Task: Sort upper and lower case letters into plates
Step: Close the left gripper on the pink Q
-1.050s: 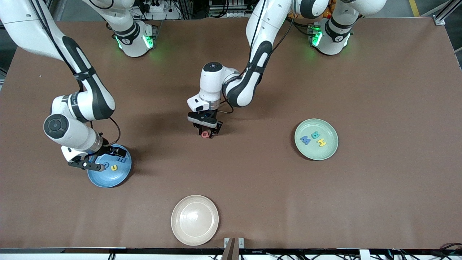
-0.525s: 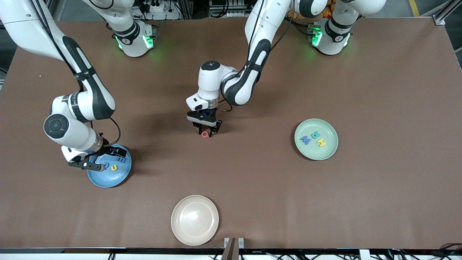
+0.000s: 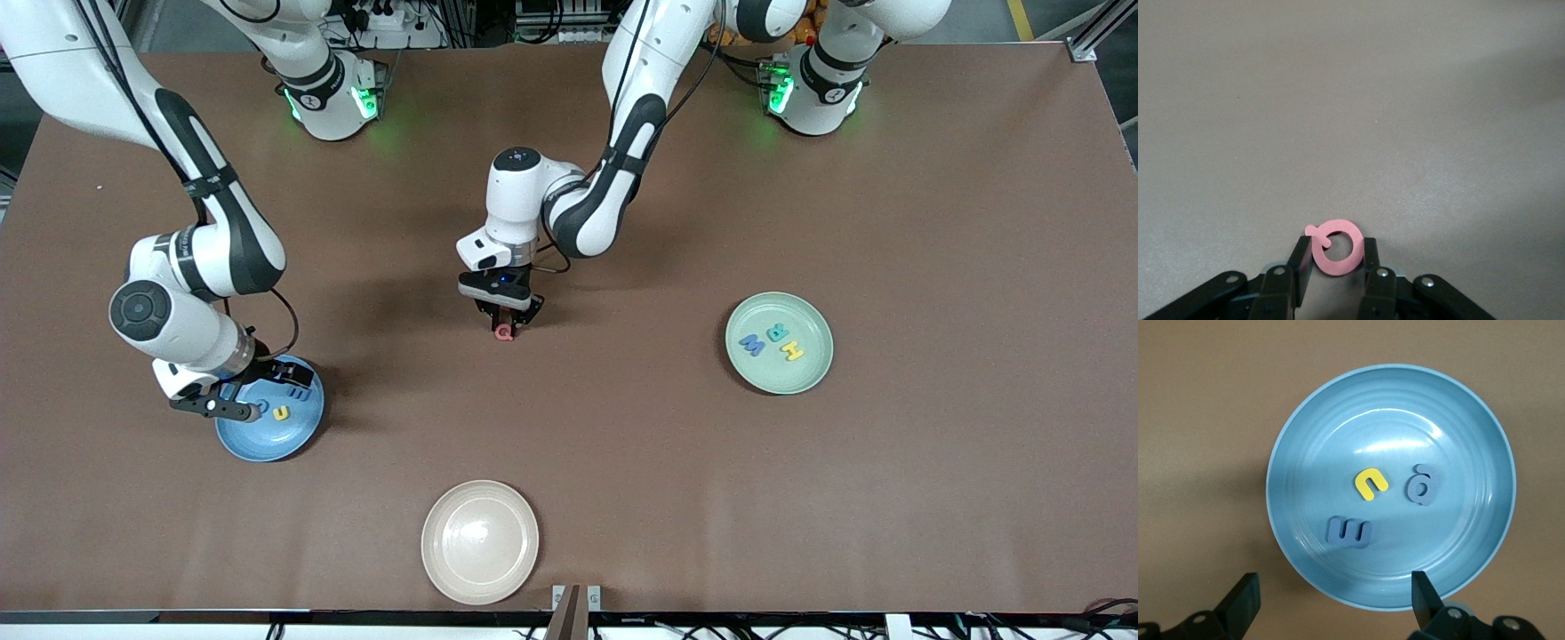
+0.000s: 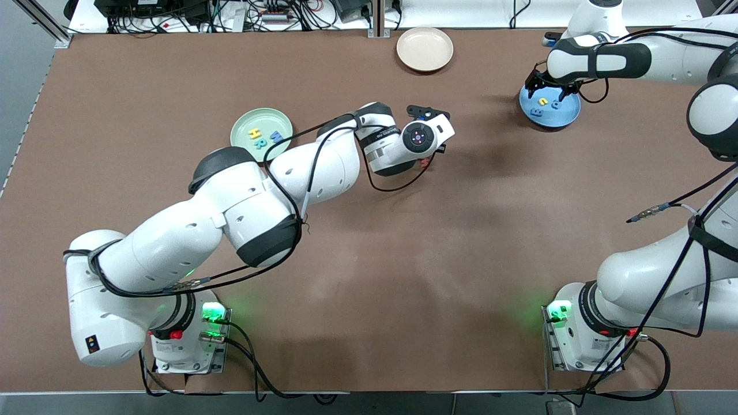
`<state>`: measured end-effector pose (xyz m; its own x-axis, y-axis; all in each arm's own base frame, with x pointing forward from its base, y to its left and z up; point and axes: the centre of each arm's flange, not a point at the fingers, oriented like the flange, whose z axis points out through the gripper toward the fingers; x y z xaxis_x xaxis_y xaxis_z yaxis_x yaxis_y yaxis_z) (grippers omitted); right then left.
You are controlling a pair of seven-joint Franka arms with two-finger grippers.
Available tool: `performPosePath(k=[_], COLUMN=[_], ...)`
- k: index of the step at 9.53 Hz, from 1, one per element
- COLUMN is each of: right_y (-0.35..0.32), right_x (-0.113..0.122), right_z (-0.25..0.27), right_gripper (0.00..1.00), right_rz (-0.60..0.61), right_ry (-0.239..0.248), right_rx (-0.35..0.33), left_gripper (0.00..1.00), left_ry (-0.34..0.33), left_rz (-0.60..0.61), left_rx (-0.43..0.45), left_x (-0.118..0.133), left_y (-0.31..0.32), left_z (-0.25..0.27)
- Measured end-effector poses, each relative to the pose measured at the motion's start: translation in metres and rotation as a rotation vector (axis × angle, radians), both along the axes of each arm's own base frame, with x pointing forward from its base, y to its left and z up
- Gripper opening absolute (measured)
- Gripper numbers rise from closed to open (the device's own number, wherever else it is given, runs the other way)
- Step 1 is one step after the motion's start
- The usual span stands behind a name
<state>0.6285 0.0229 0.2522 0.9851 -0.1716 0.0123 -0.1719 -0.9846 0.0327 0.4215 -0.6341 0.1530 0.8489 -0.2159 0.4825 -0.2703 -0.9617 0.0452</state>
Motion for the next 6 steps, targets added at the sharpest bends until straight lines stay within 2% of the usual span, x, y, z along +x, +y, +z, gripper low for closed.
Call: performPosePath(k=[6], right_y=[0.0010], right_x=[0.0019], right_z=[0.0027], right_gripper=[1.00], right_rz=[0.001], right_ry=[-0.006], right_rx=[0.001], left_gripper=[0.35], left_ry=[0.000], left_rz=[0.000], left_rx=[0.001], left_x=[0.0000], left_y=[-0.0001], left_z=[0.0002])
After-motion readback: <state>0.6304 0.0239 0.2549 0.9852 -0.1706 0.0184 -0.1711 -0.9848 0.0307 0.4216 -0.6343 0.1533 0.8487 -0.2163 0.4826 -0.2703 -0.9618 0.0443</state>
